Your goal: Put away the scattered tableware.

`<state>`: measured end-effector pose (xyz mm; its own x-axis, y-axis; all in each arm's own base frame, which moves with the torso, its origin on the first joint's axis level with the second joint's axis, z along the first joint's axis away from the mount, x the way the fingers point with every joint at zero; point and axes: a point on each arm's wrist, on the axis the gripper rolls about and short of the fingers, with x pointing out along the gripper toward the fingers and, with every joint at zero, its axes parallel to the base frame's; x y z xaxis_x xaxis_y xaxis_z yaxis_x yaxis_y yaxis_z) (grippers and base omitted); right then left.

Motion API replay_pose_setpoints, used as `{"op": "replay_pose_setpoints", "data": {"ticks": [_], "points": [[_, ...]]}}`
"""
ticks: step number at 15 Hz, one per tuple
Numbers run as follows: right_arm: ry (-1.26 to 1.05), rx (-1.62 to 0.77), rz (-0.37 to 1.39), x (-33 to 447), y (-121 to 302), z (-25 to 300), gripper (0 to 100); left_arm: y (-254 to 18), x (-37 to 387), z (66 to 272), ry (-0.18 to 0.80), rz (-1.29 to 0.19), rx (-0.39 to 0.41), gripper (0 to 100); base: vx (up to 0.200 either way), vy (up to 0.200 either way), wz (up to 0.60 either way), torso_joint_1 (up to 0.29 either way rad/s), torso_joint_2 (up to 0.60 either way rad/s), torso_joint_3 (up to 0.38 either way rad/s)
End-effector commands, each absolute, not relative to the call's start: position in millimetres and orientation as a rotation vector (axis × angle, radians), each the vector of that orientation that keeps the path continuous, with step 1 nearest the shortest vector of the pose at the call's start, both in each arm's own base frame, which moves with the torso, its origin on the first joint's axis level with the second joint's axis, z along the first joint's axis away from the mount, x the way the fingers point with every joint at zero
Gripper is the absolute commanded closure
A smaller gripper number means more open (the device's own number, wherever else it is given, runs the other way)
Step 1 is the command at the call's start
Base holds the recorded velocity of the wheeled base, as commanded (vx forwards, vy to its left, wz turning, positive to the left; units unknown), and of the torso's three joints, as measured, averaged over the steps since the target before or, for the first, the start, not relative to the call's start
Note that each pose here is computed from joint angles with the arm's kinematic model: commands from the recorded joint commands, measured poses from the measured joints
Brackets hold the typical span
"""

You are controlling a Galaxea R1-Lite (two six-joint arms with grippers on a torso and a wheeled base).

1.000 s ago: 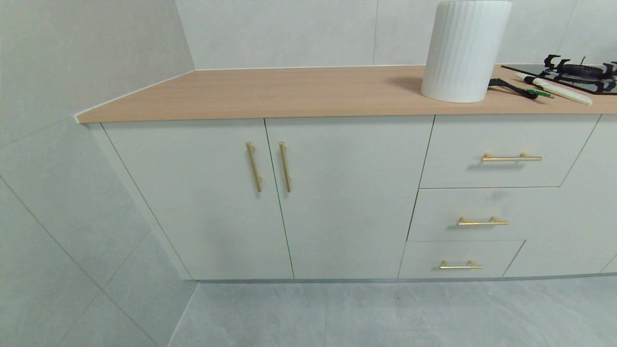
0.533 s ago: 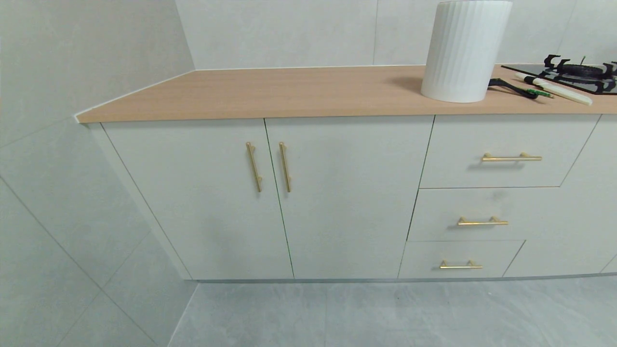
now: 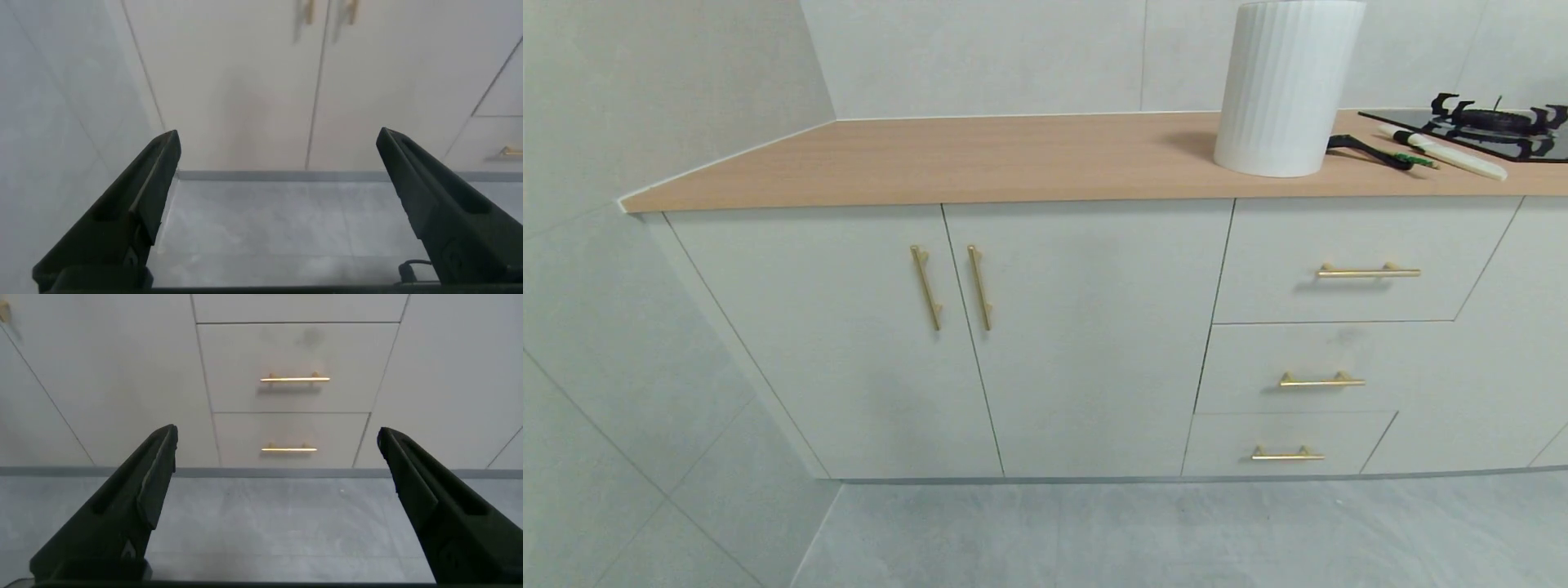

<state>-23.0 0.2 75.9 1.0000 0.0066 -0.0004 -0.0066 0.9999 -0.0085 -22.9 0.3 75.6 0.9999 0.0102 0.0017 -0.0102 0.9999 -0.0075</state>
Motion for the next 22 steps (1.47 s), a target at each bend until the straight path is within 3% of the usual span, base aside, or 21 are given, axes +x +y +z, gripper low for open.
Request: {"op": "replay_pose_setpoints", "data": {"ticks": [1,7,19,22], "points": [[0.002,-0.009,0.006,-22.9,0.2,76.1,0,0.3,-22.8,75.5,0.0,0.011,-0.008,0,0.0,-0.2,0.0,0.002,0.0,0.002],[0.002,-0.006,0.006,-22.9,0.2,76.1,0,0.3,-22.8,75.5,0.0,0.009,-0.008,0,0.0,-0.2,0.0,0.003,0.0,0.002],[0.002,-0.005,0.006,-22.9,0.2,76.1,0,0.3,-22.8,75.5,0.0,0.009,-0.008,0,0.0,0.0,0.0,0.0,0.0,0.0],[0.002,-0.005,0.006,-22.9,0.2,76.1,0,0.3,-22.8,75.5,0.0,0.009,-0.008,0,0.2,0.0,0.0,0.001,0.0,0.009]]}}
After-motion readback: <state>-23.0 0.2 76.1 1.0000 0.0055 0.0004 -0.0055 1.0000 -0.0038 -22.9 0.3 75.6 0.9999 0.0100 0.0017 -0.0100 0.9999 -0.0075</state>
